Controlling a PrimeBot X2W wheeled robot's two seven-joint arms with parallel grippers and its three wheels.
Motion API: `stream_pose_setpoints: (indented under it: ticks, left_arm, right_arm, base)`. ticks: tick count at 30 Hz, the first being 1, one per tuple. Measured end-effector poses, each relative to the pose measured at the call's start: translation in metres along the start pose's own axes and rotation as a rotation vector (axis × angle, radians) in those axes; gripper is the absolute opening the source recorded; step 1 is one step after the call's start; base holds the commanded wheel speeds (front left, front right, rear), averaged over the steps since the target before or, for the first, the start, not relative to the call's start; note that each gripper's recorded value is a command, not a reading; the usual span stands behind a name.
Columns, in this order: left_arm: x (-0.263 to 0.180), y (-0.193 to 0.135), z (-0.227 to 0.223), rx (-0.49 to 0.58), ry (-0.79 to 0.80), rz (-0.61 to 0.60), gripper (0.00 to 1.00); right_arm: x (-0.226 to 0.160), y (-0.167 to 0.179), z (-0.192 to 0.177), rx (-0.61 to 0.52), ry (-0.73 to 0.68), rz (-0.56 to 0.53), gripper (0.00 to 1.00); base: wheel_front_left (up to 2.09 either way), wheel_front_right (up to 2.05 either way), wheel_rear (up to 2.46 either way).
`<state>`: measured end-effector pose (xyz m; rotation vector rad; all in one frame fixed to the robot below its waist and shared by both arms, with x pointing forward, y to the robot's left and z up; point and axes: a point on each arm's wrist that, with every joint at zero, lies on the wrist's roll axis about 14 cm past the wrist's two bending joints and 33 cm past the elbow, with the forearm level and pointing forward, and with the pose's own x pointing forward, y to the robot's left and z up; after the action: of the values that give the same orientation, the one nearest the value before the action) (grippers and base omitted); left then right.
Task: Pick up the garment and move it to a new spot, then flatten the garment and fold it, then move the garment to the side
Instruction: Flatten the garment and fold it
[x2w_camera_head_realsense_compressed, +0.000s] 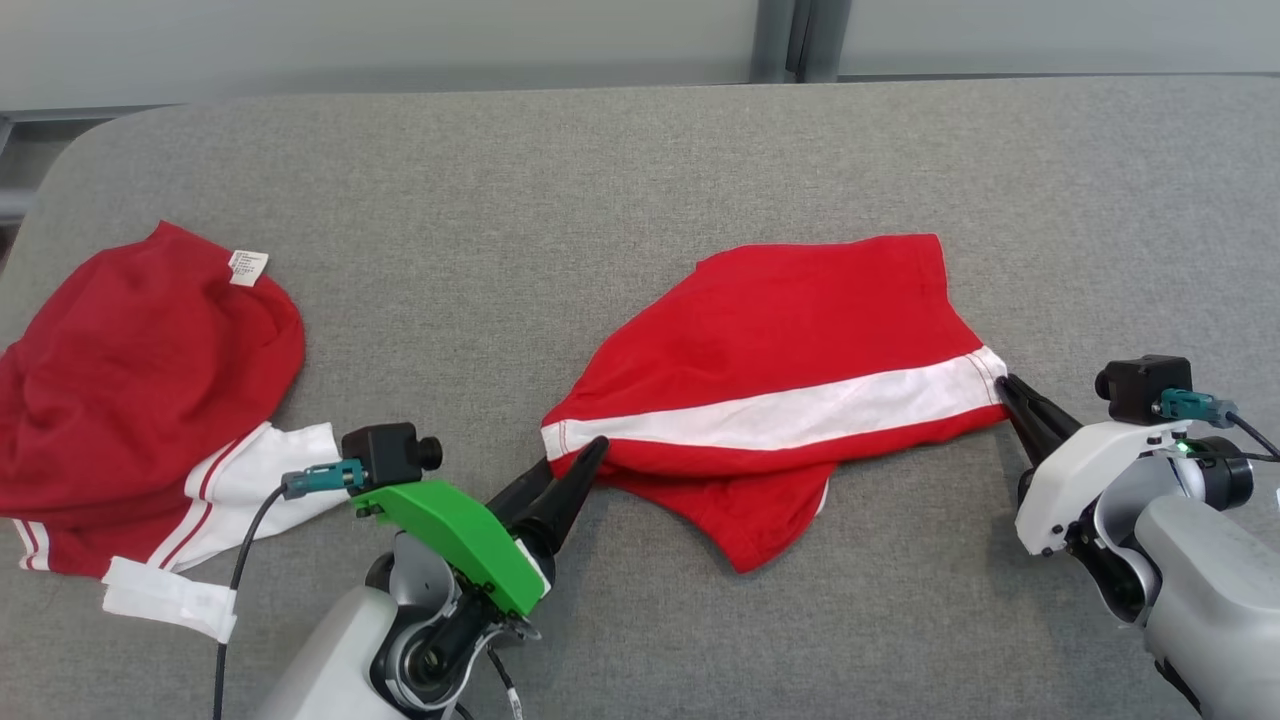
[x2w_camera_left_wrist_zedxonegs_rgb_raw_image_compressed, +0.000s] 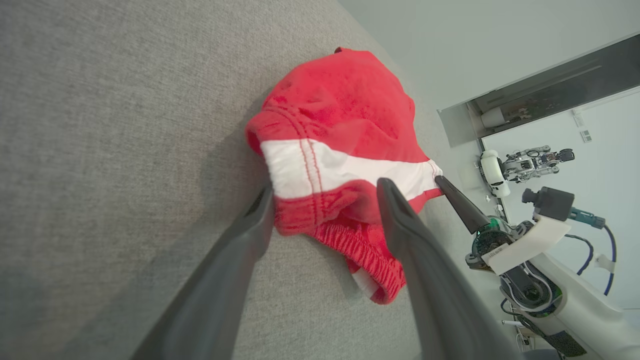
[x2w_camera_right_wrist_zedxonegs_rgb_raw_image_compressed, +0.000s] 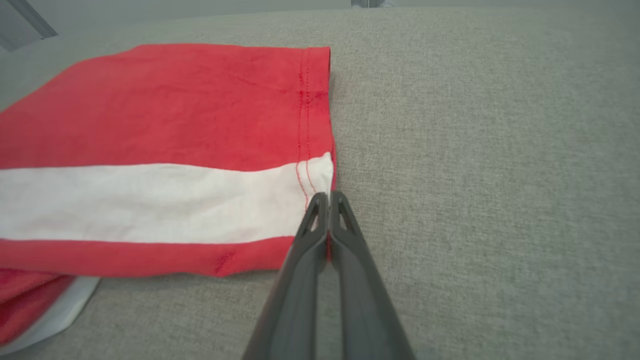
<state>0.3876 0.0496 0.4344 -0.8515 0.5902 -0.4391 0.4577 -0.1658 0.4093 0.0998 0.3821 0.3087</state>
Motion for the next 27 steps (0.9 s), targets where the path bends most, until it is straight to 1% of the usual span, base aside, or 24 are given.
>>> stream_pose_setpoints:
  ticks: [8, 15, 16, 17, 18, 19, 22, 24, 27]
  left_arm:
    - [0.011, 0.006, 0.011, 0.032, -0.007, 0.010, 1.00]
    - [0.015, 0.004, -0.003, 0.040, 0.046, 0.003, 1.00]
    - [0.015, 0.003, -0.004, 0.036, 0.049, 0.001, 0.87]
    - [0.015, 0.003, -0.004, 0.034, 0.047, -0.001, 0.47]
    - [0.014, 0.002, -0.003, 0.034, 0.037, -0.002, 0.31]
    - [0.014, 0.002, -0.002, 0.036, 0.029, -0.002, 0.00]
    - [0.014, 0.001, 0.001, 0.050, 0.013, -0.006, 0.00]
    - [0.015, -0.006, 0.007, 0.066, -0.003, -0.025, 0.00]
    - [0.016, -0.018, 0.022, 0.111, -0.030, -0.063, 0.00]
  right_arm:
    - [-0.007, -0.011, -0.009, -0.003, 0.029, -0.027, 0.00]
    - [-0.011, -0.015, -0.009, 0.002, 0.026, -0.041, 0.00]
    - [-0.011, -0.016, -0.009, 0.001, 0.025, -0.042, 0.00]
    - [-0.012, -0.016, -0.008, -0.001, 0.025, -0.042, 0.00]
    - [-0.012, -0.015, -0.008, 0.000, 0.024, -0.042, 0.00]
    - [-0.012, -0.014, -0.007, -0.004, 0.021, -0.038, 0.00]
    - [-0.011, -0.009, -0.003, -0.007, 0.009, -0.025, 0.00]
    - [-0.010, -0.006, 0.004, -0.007, -0.009, -0.015, 0.00]
    - [-0.008, -0.001, 0.028, 0.026, -0.081, 0.001, 0.00]
  base:
    - [0.00, 0.00, 0.00]
    - [0.00, 0.00, 0.00]
    - [0.00, 0.00, 0.00]
    - [0.00, 0.00, 0.00]
    - [0.00, 0.00, 0.00]
    - [0.00, 0.00, 0.00]
    - [0.00, 0.00, 0.00]
    - [0.00, 0.00, 0.00]
    - [0.00, 0.00, 0.00]
